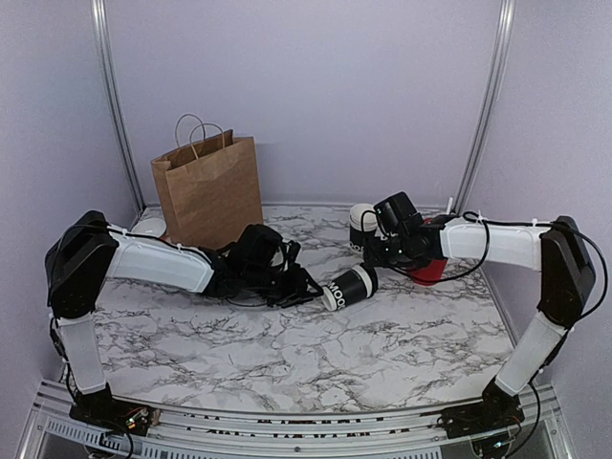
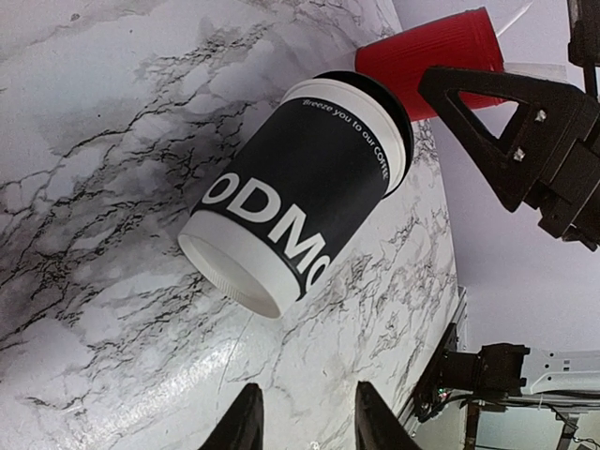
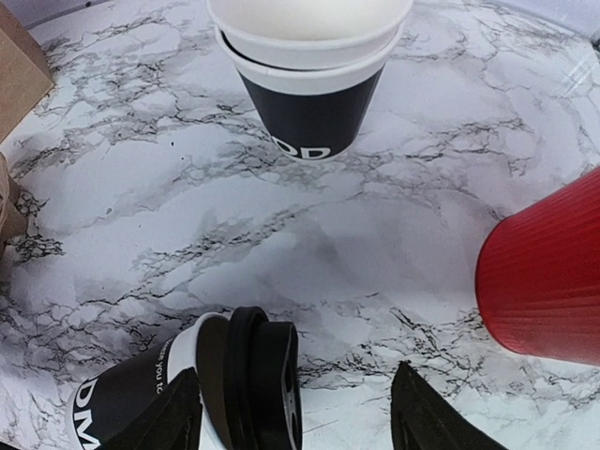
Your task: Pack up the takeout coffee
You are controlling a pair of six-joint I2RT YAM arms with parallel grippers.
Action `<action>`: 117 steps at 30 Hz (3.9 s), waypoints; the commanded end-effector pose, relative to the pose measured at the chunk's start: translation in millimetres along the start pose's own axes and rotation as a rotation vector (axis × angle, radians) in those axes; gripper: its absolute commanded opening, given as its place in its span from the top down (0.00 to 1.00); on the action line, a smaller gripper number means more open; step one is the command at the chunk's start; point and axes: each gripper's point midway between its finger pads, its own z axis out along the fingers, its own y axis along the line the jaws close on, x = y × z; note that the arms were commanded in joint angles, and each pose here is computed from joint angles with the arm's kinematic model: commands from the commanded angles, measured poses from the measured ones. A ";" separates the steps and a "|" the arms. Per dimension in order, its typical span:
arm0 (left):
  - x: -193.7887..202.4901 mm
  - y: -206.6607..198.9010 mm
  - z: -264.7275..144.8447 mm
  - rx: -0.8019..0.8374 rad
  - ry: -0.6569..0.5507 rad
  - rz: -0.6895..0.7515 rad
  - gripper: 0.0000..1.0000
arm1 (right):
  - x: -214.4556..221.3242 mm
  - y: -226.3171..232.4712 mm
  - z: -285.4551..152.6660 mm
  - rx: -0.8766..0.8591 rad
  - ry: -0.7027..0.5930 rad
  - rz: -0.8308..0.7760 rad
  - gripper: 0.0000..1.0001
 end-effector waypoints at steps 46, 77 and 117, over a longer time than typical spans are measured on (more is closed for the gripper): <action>5.4 4.0 10.4 -0.010 0.028 0.010 0.67 | -1.5 29.3 -32.4 0.226 -0.071 -0.193 0.95; -20.9 -7.5 1.7 0.162 -0.035 -0.175 0.68 | -37.3 45.7 -87.7 0.826 -0.339 -0.553 0.89; -40.4 -10.0 36.2 0.303 -0.062 -0.336 0.69 | -10.2 73.9 -55.6 0.581 -0.261 -0.465 0.86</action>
